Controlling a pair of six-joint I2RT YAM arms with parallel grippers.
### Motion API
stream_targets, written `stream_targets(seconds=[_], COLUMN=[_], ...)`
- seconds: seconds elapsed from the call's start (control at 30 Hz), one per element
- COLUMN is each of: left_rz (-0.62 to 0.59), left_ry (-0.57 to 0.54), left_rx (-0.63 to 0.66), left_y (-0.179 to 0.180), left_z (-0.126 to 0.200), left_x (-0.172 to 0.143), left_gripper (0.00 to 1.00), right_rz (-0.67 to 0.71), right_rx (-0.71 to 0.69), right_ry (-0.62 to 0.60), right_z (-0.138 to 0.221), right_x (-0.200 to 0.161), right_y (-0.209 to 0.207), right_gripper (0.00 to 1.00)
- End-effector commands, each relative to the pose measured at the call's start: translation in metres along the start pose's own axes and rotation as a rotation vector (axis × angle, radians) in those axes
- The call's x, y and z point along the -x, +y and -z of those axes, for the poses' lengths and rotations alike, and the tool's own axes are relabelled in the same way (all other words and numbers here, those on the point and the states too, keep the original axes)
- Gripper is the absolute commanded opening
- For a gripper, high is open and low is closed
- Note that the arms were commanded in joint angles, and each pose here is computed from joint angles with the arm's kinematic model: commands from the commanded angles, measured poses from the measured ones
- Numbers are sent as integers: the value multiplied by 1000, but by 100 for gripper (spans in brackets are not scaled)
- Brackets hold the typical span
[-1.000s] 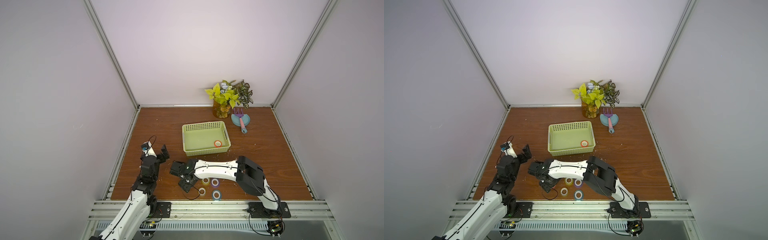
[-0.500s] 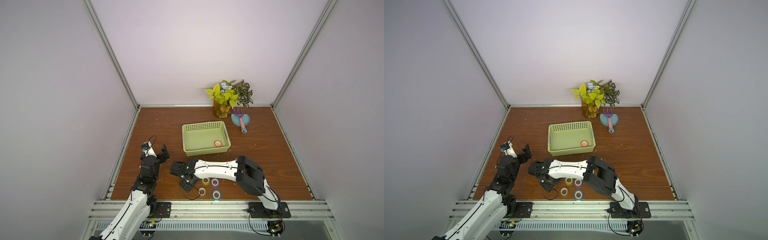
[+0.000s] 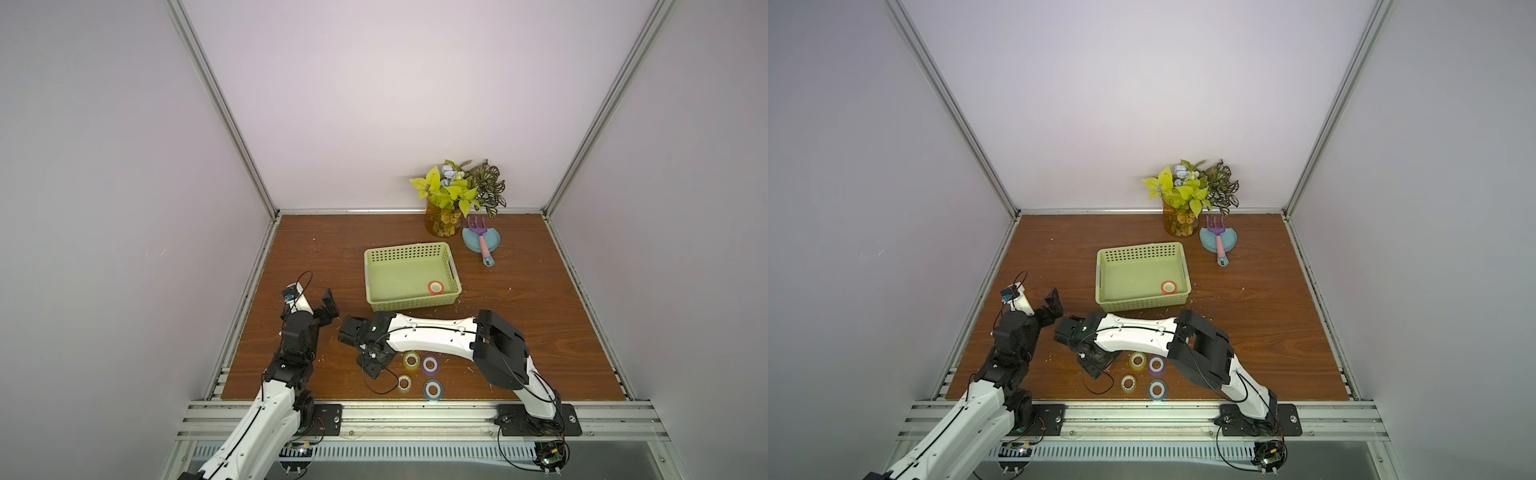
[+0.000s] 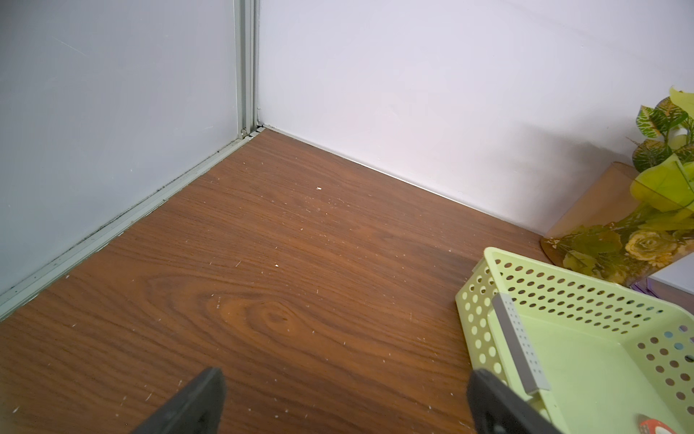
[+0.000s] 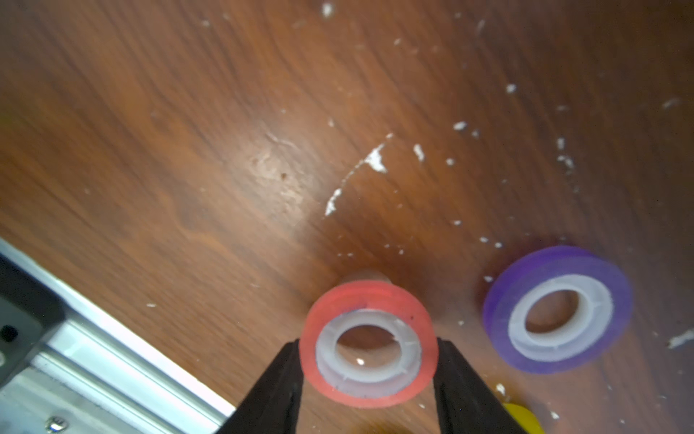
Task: Put the transparent tape into the storage box
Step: Pick up the tape at the center of the board, then place the tape in the storage box.
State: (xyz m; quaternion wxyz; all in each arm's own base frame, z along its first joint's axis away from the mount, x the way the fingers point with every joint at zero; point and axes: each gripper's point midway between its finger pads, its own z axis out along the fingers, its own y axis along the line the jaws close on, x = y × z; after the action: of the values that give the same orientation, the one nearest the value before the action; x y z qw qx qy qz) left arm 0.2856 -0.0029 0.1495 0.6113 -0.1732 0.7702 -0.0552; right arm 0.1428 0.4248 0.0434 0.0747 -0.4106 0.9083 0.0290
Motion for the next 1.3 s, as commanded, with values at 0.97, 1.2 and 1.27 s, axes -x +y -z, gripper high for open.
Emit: stream_targets(seconds=[0.97,1.2,1.27], left_rz=[7,6,5], left_ry=[-5,-2,-4], left_rx=[4,3,2], left_y=[2,2,2], left_z=[0,-1,-1], left_x=[-1,-1,0], left_gripper=[99,99,99], right_rz=[-321,-354,-357], right_rx=[-130,-115,-105], right_ry=[-260,-236,-226], right_z=[130,108,98], right_x=[52,60,63], right_y=[-233,-257,-259], right_gripper=[56,56,56])
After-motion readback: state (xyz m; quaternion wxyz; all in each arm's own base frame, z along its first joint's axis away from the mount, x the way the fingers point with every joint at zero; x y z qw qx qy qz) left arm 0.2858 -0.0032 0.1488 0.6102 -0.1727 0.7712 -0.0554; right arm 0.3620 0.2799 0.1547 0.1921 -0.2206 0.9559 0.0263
